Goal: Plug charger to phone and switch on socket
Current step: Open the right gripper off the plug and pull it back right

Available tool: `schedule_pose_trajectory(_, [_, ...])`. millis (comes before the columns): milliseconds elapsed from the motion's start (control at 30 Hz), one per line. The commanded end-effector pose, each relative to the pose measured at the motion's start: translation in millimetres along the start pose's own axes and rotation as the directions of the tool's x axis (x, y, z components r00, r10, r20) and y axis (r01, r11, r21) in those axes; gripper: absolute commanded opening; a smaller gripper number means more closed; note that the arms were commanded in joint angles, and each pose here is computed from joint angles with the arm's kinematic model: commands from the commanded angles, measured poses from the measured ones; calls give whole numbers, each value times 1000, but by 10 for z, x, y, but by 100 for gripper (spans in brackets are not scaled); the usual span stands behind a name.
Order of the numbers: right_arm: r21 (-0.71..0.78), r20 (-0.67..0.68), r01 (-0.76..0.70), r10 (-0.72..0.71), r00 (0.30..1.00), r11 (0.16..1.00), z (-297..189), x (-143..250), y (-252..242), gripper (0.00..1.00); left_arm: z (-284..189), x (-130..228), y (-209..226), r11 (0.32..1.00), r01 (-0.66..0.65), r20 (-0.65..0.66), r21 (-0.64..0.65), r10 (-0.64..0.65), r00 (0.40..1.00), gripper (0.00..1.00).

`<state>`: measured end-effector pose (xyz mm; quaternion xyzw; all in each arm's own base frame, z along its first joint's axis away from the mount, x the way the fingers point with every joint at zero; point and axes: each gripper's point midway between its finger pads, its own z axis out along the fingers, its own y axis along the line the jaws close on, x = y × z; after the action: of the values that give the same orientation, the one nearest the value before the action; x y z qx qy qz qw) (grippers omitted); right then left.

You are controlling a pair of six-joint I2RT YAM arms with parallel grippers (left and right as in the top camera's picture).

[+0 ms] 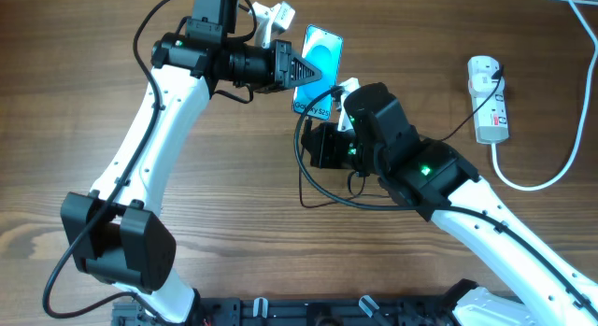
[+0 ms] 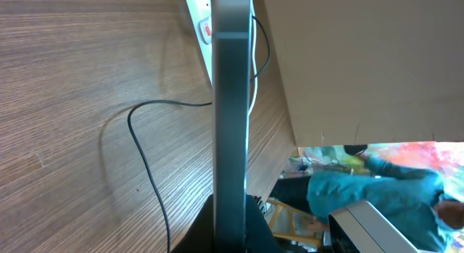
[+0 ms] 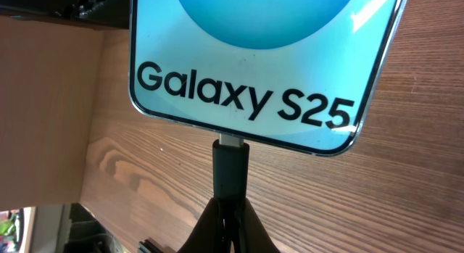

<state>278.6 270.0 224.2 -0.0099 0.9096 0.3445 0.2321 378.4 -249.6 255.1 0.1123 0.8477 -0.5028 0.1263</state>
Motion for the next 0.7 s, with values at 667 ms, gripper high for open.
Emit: schedule_pose_trajectory(667, [8, 98, 5, -5, 995, 1000, -12, -241, 37, 4, -49, 137, -116, 999, -31, -38, 30, 32, 999, 4])
